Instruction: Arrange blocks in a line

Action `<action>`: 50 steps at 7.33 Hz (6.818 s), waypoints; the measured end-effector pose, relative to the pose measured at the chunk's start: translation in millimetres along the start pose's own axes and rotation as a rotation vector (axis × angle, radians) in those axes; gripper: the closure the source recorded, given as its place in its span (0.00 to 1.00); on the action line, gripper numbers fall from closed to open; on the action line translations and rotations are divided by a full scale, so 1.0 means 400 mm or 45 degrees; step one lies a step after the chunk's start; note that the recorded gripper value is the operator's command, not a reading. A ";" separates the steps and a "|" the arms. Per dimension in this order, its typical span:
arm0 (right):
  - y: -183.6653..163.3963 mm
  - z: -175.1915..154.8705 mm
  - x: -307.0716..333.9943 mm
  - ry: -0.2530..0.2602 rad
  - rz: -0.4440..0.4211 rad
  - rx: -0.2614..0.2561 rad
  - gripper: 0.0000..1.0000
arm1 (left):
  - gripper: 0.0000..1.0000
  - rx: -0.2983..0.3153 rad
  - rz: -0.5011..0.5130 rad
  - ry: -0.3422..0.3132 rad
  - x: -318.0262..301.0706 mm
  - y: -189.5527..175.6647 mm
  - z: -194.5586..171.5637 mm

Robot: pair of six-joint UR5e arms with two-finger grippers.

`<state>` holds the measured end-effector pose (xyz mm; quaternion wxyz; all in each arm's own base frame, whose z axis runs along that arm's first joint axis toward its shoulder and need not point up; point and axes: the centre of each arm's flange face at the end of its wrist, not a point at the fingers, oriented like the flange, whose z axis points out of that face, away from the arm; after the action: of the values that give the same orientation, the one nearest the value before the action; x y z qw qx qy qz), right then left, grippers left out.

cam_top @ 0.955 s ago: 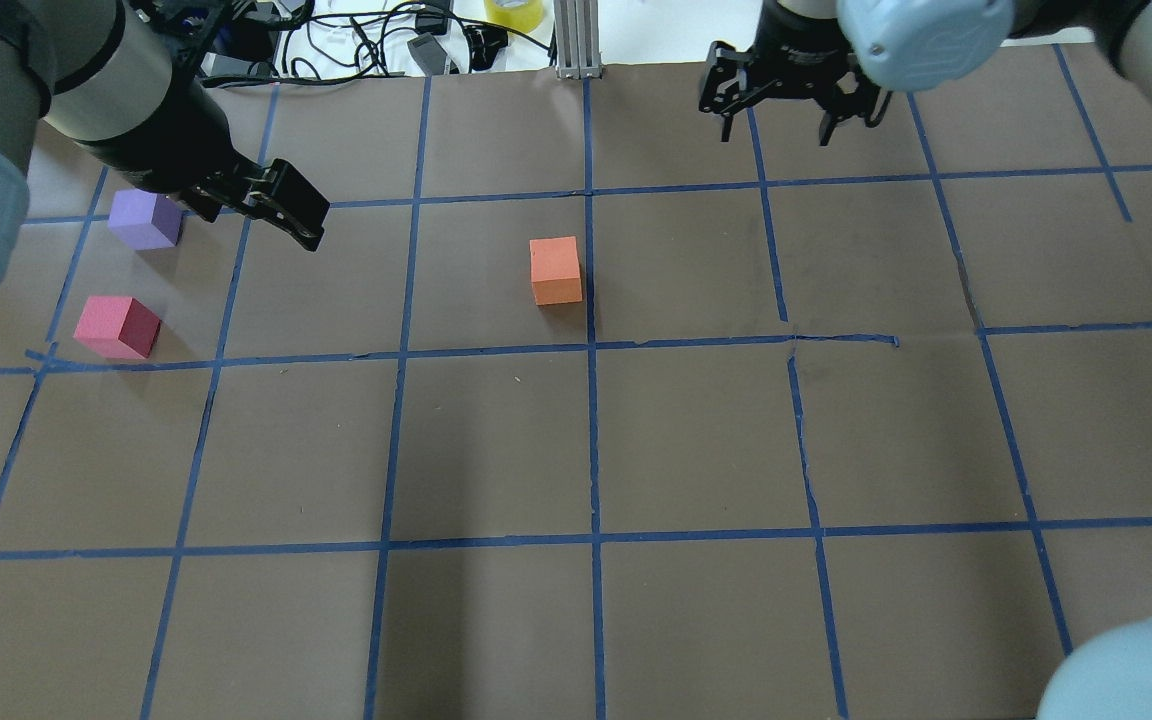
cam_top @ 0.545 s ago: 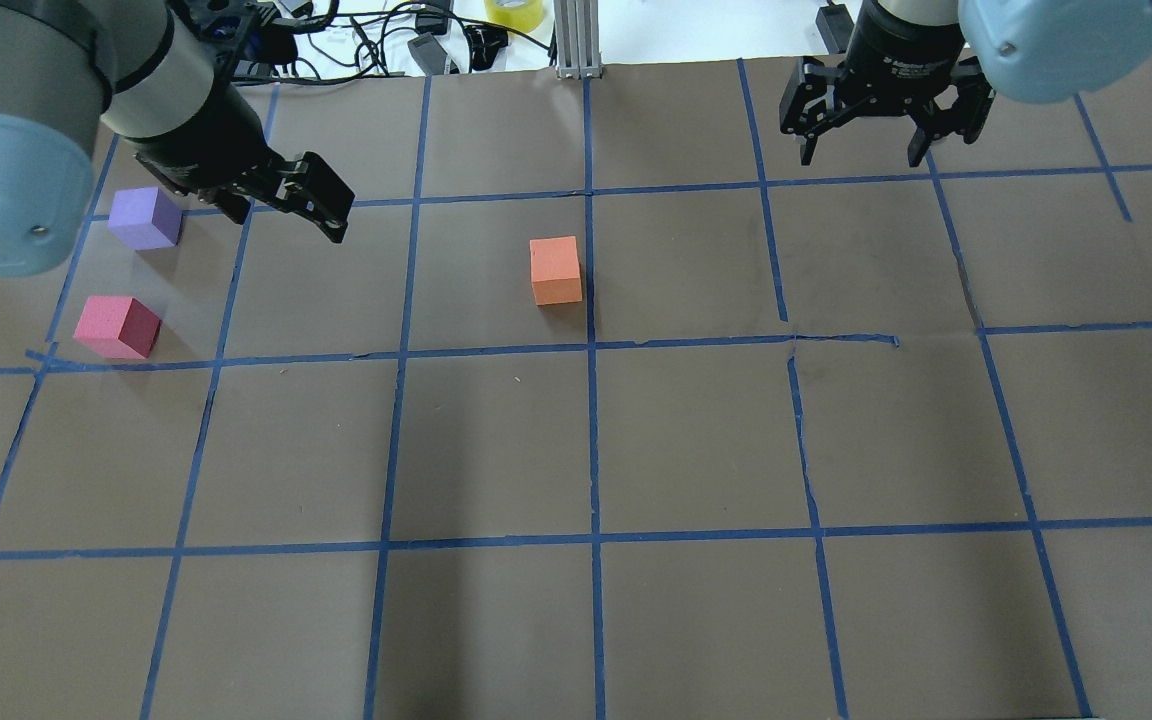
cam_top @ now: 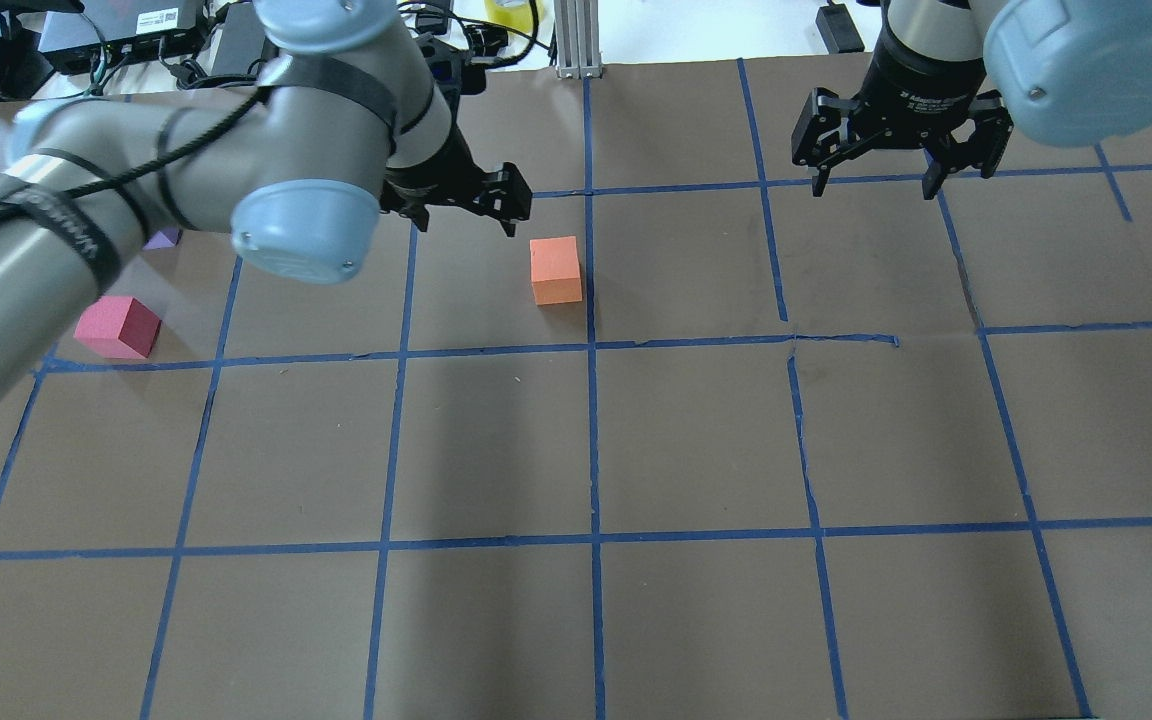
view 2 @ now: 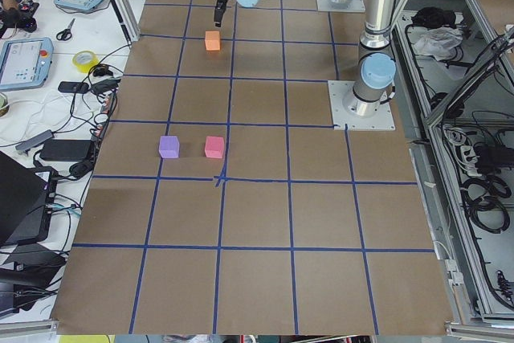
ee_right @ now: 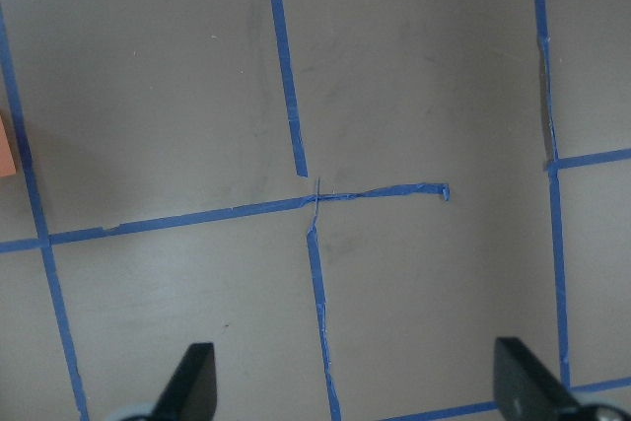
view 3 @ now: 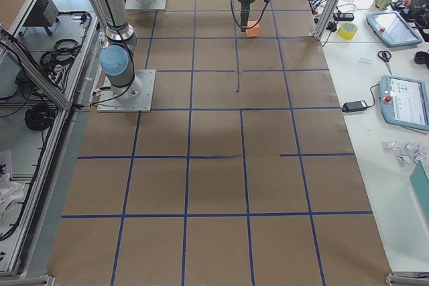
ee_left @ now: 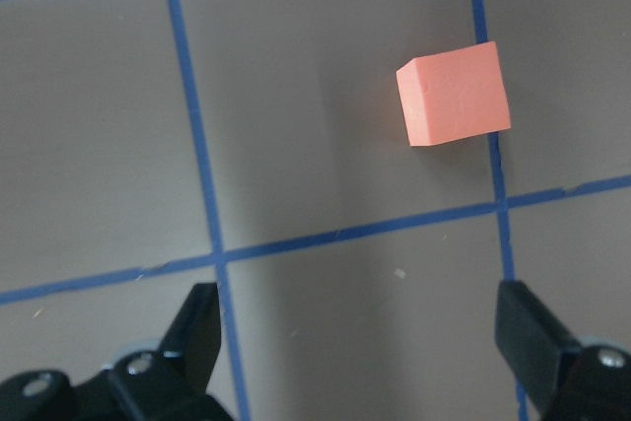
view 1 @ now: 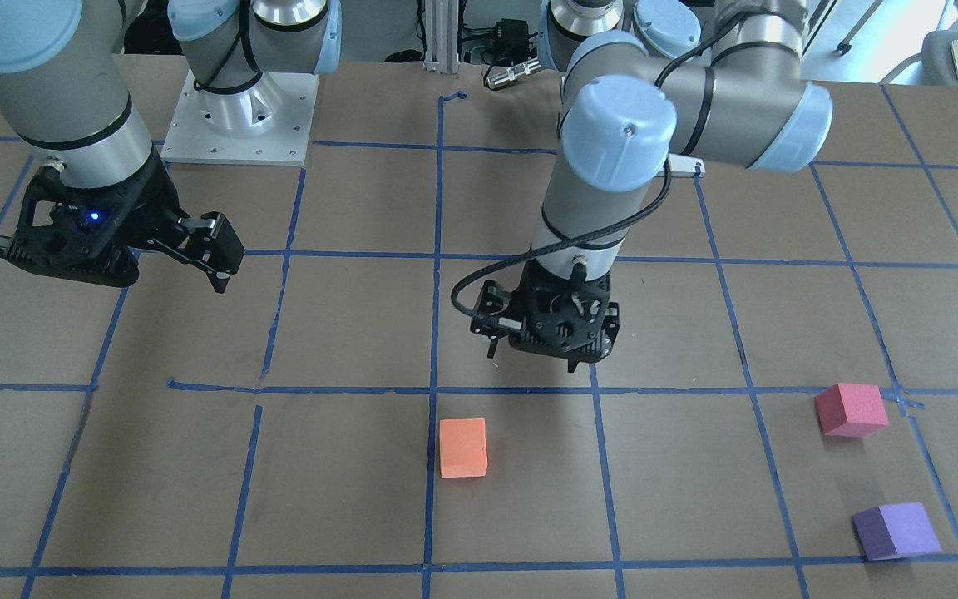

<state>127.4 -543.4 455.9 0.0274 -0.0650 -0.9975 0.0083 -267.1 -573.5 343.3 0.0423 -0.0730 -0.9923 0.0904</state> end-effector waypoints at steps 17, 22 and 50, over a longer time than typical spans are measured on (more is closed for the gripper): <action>0.139 -0.155 0.011 -0.066 -0.207 0.083 0.00 | 1.00 -0.034 -0.120 0.003 -0.016 -0.127 0.301; 0.140 -0.155 0.011 -0.061 -0.209 0.083 0.00 | 1.00 -0.062 -0.233 0.066 -0.567 -0.200 0.011; 0.134 -0.154 0.019 -0.052 -0.201 0.088 0.00 | 0.11 -0.145 0.082 -0.141 -1.042 -0.045 0.069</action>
<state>130.3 -488.5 516.5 0.0098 0.0150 -0.9990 0.0417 138.6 -659.3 290.3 -0.0197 -0.1023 -0.9938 0.0392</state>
